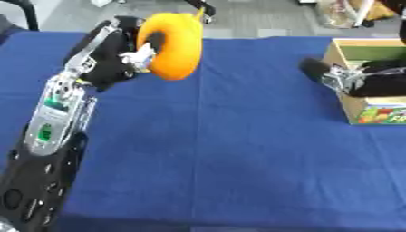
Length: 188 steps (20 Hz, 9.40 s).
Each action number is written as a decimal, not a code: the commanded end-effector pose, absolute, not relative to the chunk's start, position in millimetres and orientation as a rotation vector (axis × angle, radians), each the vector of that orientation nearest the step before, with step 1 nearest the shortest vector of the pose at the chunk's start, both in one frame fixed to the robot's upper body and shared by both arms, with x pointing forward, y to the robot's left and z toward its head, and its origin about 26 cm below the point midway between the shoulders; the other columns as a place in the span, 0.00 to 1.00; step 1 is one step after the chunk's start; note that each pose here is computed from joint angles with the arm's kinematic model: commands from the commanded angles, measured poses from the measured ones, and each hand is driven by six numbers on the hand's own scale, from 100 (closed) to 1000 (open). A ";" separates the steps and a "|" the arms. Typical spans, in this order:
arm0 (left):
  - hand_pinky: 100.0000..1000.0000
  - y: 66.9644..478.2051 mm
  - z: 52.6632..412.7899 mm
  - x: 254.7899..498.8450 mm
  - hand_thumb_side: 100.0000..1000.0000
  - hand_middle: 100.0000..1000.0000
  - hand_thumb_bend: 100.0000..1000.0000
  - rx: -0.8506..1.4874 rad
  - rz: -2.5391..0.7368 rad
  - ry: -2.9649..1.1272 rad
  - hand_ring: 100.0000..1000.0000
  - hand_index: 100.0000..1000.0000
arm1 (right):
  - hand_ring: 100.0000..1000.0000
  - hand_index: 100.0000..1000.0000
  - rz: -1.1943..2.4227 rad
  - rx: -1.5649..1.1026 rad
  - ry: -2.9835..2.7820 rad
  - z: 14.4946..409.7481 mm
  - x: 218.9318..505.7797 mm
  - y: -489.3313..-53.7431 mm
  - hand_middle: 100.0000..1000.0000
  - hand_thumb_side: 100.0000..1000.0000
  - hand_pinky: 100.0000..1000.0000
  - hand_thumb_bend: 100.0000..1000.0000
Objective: Pick up the objects with one hand, pass them to the other hand, and then place them into the box on the other side of the table.
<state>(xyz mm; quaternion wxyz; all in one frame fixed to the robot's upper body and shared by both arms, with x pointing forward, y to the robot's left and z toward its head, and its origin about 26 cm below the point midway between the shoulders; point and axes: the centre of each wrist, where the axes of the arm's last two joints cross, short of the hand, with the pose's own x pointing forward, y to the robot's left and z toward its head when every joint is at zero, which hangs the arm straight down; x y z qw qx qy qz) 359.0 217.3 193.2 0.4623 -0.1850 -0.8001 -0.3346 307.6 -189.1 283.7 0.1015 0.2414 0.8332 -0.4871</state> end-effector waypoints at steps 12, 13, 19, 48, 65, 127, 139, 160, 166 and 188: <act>0.60 201.1 202.2 372.8 0.17 0.31 0.00 -0.511 -1.216 -1.769 0.40 0.35 | 0.73 0.85 -1.466 0.491 2.418 291.2 299.0 -165.7 0.73 0.21 0.79 0.34; 0.60 200.6 203.1 373.4 0.17 0.31 0.00 -0.511 -1.231 -1.759 0.40 0.35 | 0.73 0.85 -1.470 0.482 2.417 290.6 298.8 -164.2 0.73 0.21 0.79 0.34; 0.60 193.3 208.4 374.7 0.17 0.31 0.00 -0.526 -1.280 -1.730 0.39 0.35 | 0.71 0.82 -1.456 0.454 2.421 289.7 297.6 -157.5 0.71 0.19 0.78 0.33; 0.60 171.6 223.9 374.0 0.29 0.35 0.00 -0.446 -1.028 -1.824 0.44 0.36 | 0.68 0.81 -1.465 0.373 2.376 287.0 295.1 -146.2 0.69 0.19 0.74 0.33; 0.61 161.6 244.8 354.0 0.25 0.33 0.00 -0.672 -1.344 -1.745 0.43 0.35 | 0.64 0.78 -1.416 0.341 2.362 287.5 294.5 -144.5 0.65 0.12 0.69 0.31; 0.62 151.6 263.3 334.0 0.26 0.33 0.00 -0.855 -1.309 -1.698 0.42 0.36 | 0.42 0.48 -1.184 0.743 2.341 260.4 294.3 -147.3 0.38 0.00 0.50 0.01; 0.62 146.0 266.5 331.6 0.27 0.34 0.00 -0.888 -1.313 -1.702 0.43 0.36 | 0.51 0.71 -1.268 0.765 2.298 261.2 293.2 -142.5 0.52 0.00 0.58 0.22; 0.64 146.0 266.0 332.3 0.28 0.34 0.00 -0.889 -1.306 -1.706 0.43 0.37 | 0.49 0.32 -1.192 0.790 2.369 261.9 293.4 -142.9 0.46 0.00 0.56 0.15; 0.64 146.5 265.3 333.1 0.28 0.34 0.00 -0.883 -1.304 -1.704 0.43 0.37 | 0.49 0.24 -1.165 0.793 2.382 261.1 293.5 -143.7 0.46 0.00 0.56 0.12; 0.65 150.7 264.0 336.1 0.29 0.34 0.00 -0.850 -1.290 -1.713 0.43 0.37 | 0.66 0.87 -1.207 0.807 2.312 261.7 294.7 -149.2 0.68 0.03 0.68 0.46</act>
